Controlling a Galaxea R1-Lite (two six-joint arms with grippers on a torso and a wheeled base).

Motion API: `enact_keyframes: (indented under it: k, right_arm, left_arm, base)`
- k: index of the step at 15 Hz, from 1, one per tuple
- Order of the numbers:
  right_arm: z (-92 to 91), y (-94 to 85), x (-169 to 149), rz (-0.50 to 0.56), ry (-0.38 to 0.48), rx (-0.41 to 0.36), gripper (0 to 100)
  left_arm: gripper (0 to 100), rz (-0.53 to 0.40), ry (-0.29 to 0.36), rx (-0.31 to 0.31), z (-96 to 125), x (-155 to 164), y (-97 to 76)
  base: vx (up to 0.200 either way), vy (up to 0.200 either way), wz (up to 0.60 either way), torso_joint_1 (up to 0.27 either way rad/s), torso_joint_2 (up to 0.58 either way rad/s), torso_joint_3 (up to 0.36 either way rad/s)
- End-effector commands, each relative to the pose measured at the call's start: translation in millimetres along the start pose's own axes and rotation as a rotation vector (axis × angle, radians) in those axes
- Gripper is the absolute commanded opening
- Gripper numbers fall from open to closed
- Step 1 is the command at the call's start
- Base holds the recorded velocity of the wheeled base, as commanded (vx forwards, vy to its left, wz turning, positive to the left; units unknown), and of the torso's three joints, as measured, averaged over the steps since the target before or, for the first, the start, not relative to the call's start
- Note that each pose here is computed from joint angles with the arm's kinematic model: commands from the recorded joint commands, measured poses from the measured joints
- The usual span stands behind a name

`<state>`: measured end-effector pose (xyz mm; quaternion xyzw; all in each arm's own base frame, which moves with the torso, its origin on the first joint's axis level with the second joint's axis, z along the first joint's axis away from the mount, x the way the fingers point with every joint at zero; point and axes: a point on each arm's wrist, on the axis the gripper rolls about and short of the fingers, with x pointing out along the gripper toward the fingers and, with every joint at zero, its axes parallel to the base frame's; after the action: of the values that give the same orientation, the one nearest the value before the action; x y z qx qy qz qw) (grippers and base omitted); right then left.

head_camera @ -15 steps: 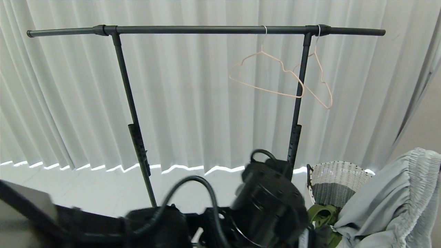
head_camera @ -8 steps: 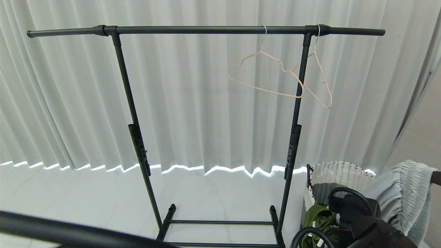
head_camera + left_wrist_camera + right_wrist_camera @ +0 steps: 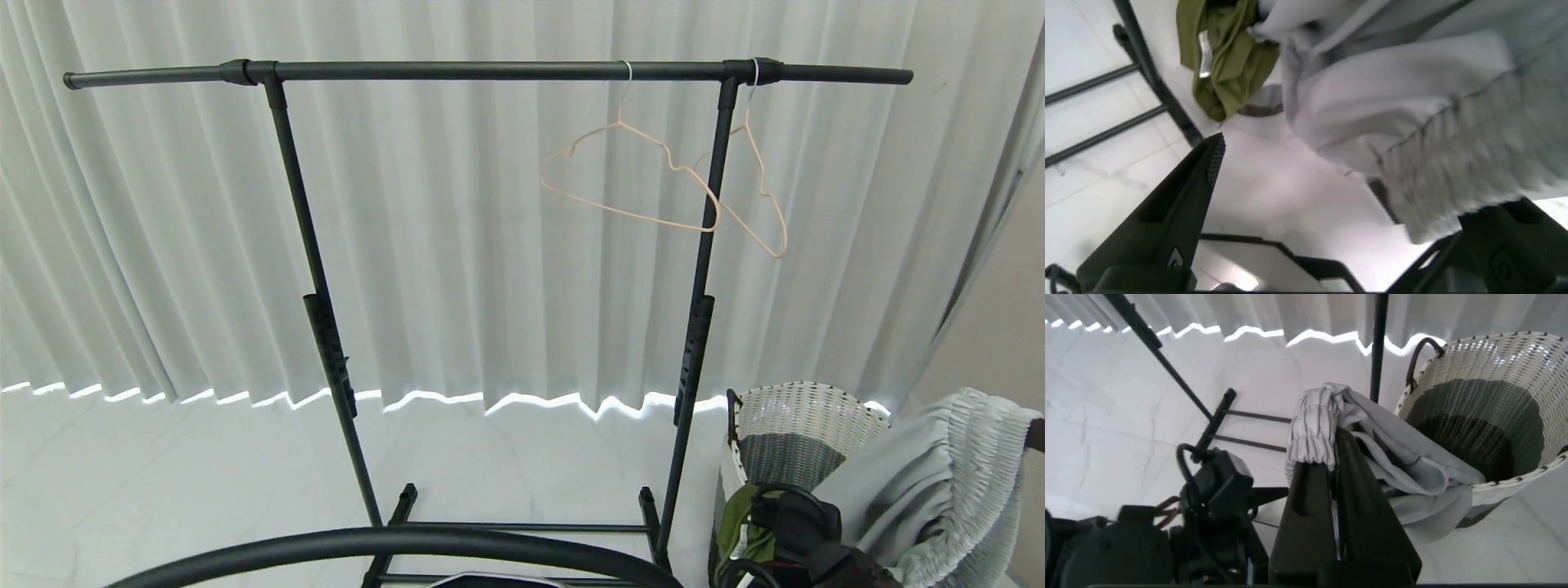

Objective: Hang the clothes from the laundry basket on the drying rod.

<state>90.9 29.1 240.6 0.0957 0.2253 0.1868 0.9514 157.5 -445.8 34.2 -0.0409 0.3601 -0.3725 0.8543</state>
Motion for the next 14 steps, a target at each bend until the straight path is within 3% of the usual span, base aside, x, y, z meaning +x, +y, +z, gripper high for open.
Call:
enact_keyframes:
  k: [1, 4, 5, 8, 10, 11, 14]
  right_arm:
    - [-2.1, 0.0, -2, 0.002, -0.004, -0.001, 0]
    - [-5.6, -0.9, -2, -0.001, 0.003, 0.002, 0]
    - [-5.4, -0.9, -2, -0.001, 0.003, 0.002, 0]
    - [-5.4, -1.7, -2, -0.011, 0.002, 0.006, 0]
    - [-3.9, -7.9, -1, -0.067, -0.008, 0.035, 0]
    - [-2.5, -11.5, 0, -0.098, -0.011, 0.049, 0]
    - [5.1, -11.2, -2, -0.103, -0.058, 0.041, 0]
  left_arm:
    - [100, 0.012, 0.015, 0.004, -6, 5, 3.0]
    - [100, 0.023, 0.046, 0.02, -15, 2, 5.2]
    - [0, 0.025, 0.05, 0.022, -16, 2, 5.4]
    - [0, 0.04, 0.074, 0.035, -24, -7, 7.2]
    - [0, 0.073, 0.071, 0.152, -28, -28, 11.0]
    - [0, 0.094, 0.047, 0.161, -26, -37, 12.6]
    - [0, 0.078, -0.092, 0.096, 17, -76, 13.9]
  base:
    - [0.0, 0.0, 0.0, 0.0, 0.0, 0.0]
    - [0.0, 0.0, 0.0, 0.0, 0.0, 0.0]
    - [0.0, 0.0, 0.0, 0.0, 0.0, 0.0]
    - [0.0, 0.0, 0.0, 0.0, 0.0, 0.0]
    - [0.0, 0.0, 0.0, 0.0, 0.0, 0.0]
    - [0.0, 0.0, 0.0, 0.0, 0.0, 0.0]
    - [0.0, 0.0, 0.0, 0.0, 0.0, 0.0]
